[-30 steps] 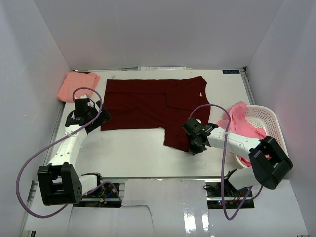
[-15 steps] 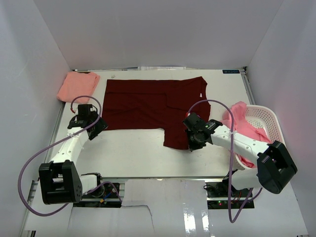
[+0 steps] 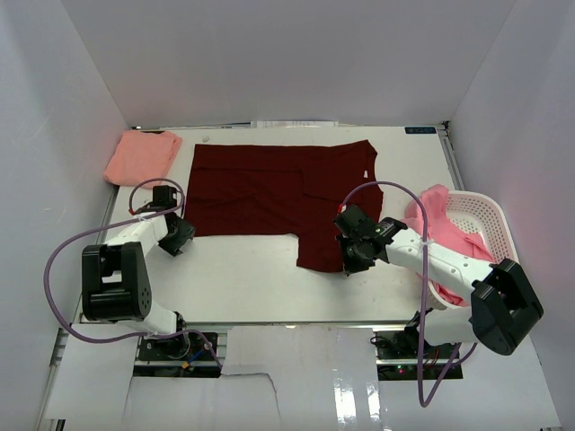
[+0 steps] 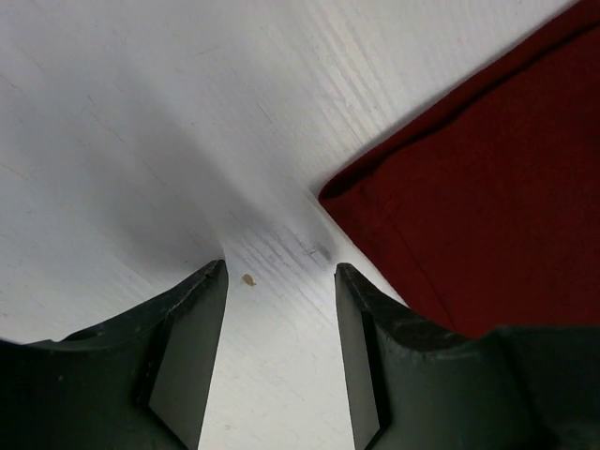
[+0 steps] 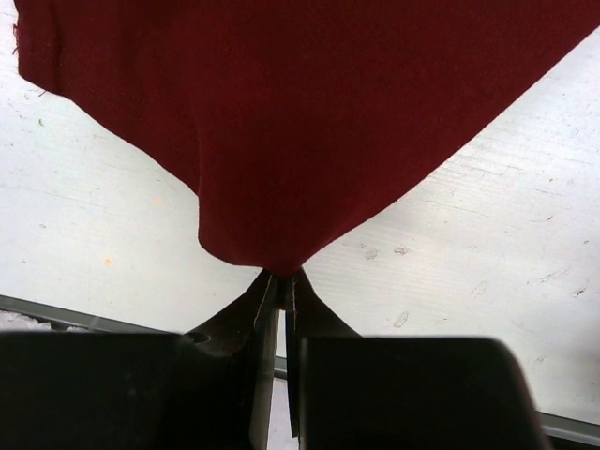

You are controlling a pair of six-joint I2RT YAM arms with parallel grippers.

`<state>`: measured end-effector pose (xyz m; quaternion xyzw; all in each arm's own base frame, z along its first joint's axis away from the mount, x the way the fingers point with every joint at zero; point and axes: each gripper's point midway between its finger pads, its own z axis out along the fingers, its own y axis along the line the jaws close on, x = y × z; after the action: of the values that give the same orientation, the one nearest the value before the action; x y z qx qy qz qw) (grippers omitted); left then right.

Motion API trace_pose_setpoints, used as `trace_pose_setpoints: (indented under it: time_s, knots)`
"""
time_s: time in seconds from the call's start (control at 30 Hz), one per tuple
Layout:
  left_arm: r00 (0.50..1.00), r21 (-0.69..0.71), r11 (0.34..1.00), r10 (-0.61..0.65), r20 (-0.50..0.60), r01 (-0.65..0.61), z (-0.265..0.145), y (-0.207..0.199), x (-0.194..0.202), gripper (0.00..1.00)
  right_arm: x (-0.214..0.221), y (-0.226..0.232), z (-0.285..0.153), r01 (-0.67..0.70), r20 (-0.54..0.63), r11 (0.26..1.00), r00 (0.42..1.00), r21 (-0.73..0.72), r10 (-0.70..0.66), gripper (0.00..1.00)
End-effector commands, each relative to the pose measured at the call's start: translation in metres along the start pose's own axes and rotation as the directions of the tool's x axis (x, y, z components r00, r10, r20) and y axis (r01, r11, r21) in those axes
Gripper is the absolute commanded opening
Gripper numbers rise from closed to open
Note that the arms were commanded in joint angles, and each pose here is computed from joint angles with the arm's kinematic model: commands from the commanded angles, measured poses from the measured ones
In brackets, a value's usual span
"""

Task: Fold and stack the t-shirts
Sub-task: Grap the side of the flattened tshirt closest away from the robot with both arms

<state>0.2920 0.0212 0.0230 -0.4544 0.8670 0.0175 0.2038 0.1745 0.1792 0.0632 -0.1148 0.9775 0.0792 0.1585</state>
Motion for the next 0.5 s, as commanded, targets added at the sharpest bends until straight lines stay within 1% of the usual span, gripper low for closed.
trace_pose_setpoints:
  time_s: [0.0,0.1,0.33,0.47]
  knots:
    - [0.991,0.044,0.993,-0.111,0.070,0.108,-0.005,-0.014,-0.020,0.60,-0.006,0.005,-0.008,0.008,0.023,1.000,1.000,-0.025,-0.008,0.08]
    - [0.989,0.041,0.991,-0.129,0.073,0.126,-0.001,-0.016,-0.021,0.63,-0.004,0.005,-0.006,0.010,0.014,1.000,1.000,-0.026,-0.010,0.08]
    - [0.986,0.077,0.986,-0.153,0.060,0.148,0.003,-0.024,-0.019,0.63,-0.001,0.005,-0.001,0.010,0.004,1.000,1.000,-0.027,-0.010,0.08]
    - [0.985,0.070,0.984,-0.167,0.051,0.163,0.010,-0.024,-0.018,0.62,0.000,0.005,0.000,0.014,-0.002,0.999,1.000,-0.029,-0.014,0.08]
